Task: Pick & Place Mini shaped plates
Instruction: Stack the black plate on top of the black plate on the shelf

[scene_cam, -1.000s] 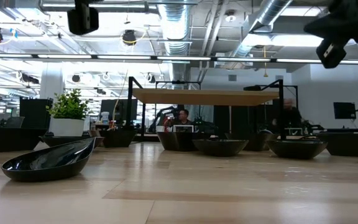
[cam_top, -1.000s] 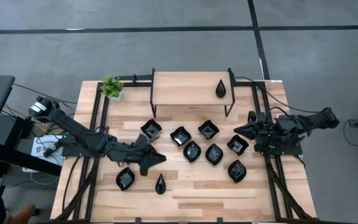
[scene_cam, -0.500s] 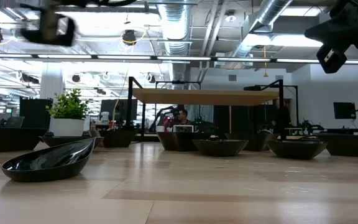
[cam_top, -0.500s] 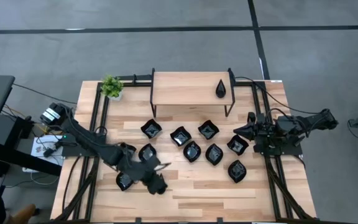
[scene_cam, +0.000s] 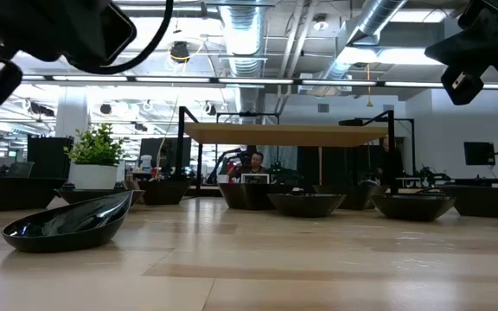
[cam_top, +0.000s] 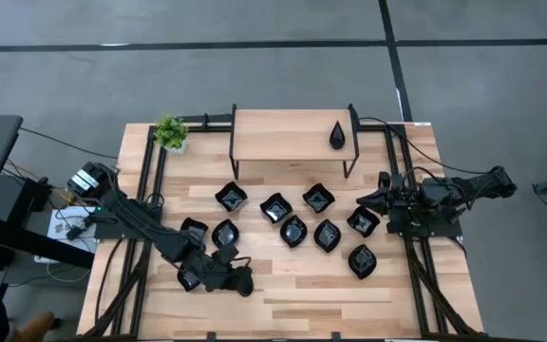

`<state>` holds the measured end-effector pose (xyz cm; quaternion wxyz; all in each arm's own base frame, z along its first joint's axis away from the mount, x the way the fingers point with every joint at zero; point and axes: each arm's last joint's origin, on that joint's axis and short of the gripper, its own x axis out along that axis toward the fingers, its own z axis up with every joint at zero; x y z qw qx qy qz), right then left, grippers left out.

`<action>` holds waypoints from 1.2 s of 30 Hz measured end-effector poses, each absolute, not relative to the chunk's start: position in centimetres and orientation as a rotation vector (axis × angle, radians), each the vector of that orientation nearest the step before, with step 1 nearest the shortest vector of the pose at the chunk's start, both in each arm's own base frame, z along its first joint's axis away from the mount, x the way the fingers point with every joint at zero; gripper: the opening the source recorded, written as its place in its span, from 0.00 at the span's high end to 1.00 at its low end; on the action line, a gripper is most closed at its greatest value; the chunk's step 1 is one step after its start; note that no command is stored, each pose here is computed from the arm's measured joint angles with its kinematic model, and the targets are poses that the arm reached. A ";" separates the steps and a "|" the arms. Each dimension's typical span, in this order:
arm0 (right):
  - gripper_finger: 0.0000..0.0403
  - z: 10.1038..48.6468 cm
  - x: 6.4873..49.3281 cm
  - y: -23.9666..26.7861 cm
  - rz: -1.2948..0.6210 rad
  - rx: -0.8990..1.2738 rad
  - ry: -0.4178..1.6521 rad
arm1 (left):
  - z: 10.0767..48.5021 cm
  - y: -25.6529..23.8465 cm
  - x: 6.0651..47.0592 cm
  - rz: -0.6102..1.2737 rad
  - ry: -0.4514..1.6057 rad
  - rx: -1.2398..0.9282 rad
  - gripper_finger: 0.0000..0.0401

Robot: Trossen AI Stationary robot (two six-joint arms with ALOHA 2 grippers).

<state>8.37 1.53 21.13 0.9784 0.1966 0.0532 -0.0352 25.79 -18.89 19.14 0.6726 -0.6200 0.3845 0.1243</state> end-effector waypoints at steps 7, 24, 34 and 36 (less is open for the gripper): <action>1.00 21.1 8.4 1.5 -0.071 0.396 0.108 | 20.4 -18.5 25.7 0.240 0.781 -1.358 0.96; 1.00 21.1 8.4 1.5 -0.072 0.405 0.111 | 22.4 -18.1 26.2 0.581 0.866 -1.352 0.99; 1.00 21.1 8.4 1.5 -0.073 0.404 0.112 | 21.1 -17.1 27.2 0.736 0.996 -1.279 0.99; 1.00 21.1 8.4 1.5 -0.074 0.404 0.112 | 21.0 -17.1 27.1 0.733 1.004 -1.275 0.98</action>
